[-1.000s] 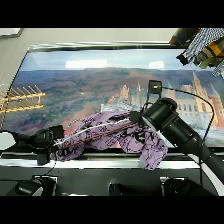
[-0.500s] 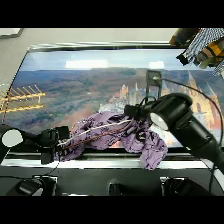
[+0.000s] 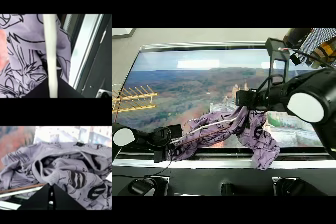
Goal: Fold the clothes and pants, and hang the long-sleeved shirts on hangers.
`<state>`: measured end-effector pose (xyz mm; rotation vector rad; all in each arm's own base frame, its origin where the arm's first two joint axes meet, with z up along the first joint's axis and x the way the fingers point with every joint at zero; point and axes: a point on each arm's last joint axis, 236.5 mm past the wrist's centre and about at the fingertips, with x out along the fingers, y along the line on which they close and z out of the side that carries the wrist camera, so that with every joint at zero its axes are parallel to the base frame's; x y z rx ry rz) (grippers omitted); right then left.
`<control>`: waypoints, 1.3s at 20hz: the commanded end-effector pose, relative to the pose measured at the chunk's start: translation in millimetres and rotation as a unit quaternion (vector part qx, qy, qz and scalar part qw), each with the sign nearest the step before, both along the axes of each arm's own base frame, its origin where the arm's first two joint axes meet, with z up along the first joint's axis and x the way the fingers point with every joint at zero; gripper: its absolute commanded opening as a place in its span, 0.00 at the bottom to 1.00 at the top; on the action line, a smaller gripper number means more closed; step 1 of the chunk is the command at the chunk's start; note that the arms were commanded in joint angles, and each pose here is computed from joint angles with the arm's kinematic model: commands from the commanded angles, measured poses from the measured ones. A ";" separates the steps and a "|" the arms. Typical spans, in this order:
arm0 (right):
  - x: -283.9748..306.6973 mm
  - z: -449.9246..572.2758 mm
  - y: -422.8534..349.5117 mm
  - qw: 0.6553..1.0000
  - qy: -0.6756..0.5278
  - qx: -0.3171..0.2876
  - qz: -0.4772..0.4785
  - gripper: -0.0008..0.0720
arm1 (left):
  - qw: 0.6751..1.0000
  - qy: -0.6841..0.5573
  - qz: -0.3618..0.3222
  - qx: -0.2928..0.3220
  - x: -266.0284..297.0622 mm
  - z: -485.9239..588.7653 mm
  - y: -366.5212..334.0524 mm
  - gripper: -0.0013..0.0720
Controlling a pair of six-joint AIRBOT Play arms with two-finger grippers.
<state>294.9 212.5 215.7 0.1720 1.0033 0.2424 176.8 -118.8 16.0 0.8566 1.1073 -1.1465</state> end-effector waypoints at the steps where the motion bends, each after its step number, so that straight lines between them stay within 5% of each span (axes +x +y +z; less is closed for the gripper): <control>1: -9.1 -19.2 1.2 0.997 0.040 -0.044 0.040 0.06 | 1.000 -0.008 -0.009 -0.012 3.6 2.3 -6.1 0.05; 6: 3.0 -53.0 16.3 0.991 0.068 -0.083 0.080 0.06 | 1.000 0.000 -0.008 -0.017 9.0 -3.7 -11.6 0.05; 12: -31.2 -43.1 53.3 0.986 0.112 0.005 0.124 0.06 | 0.999 0.002 -0.033 -0.016 13.5 -6.0 -20.5 0.05; 17: -45.8 -42.1 27.5 0.985 0.130 -0.031 0.112 0.06 | 0.997 0.004 -0.078 0.001 22.3 -15.7 -42.2 0.05; 26: -49.2 -31.1 32.1 0.987 0.126 0.002 0.094 0.06 | 0.994 -0.019 -0.103 -0.008 46.8 -25.4 -78.2 0.05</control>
